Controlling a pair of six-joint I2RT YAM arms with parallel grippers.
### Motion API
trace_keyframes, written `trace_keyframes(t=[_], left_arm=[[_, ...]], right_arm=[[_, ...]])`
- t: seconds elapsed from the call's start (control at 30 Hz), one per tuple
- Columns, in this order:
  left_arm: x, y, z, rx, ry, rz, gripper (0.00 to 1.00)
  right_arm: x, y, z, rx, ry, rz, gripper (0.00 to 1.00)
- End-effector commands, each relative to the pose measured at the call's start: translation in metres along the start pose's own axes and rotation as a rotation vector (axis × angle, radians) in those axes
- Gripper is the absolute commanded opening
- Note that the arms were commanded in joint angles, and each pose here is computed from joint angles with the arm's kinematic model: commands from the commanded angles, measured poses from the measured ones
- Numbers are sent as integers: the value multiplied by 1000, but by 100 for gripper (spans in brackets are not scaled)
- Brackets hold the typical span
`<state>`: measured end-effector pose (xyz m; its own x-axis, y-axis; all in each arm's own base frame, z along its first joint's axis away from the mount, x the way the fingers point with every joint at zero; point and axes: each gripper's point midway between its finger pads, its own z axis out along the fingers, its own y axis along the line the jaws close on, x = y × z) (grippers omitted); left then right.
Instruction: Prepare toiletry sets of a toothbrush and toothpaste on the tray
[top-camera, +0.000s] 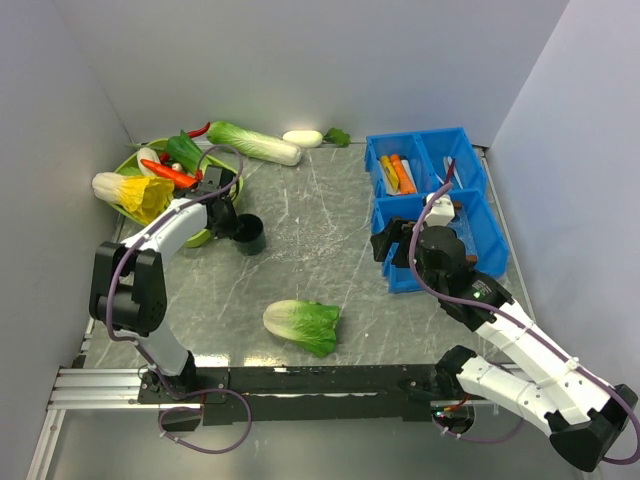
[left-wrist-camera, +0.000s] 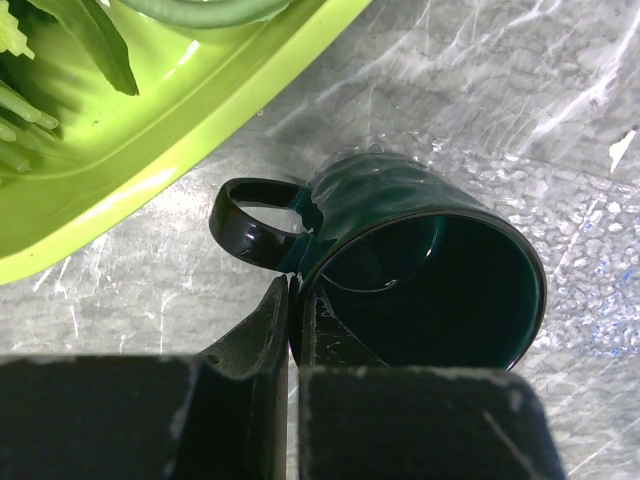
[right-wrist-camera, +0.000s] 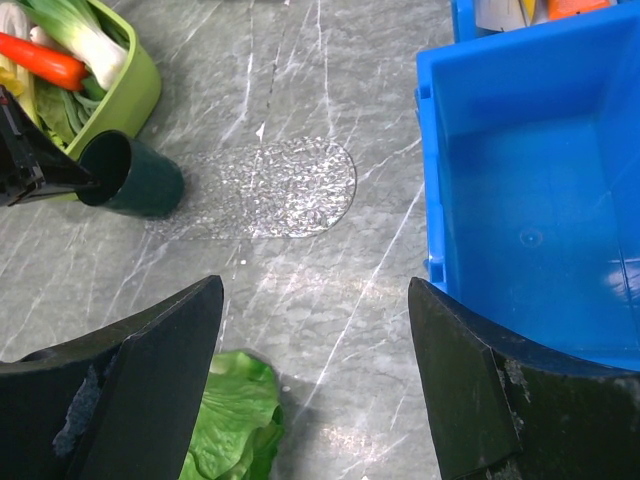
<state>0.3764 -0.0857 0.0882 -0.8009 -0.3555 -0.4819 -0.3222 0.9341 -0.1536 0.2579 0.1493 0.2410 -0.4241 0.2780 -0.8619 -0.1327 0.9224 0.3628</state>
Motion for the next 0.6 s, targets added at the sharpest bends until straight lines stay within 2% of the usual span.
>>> trace_keyframes(t=[0.0,0.57], left_arm=[[-20,-14,-22,79,-77,-42,1],[-11,-12,-21,85,-58,-44,1]], right_arm=[[-7,3,1,-10,-19,-3,82],[-4,3,3,-7,-8,-4,82]])
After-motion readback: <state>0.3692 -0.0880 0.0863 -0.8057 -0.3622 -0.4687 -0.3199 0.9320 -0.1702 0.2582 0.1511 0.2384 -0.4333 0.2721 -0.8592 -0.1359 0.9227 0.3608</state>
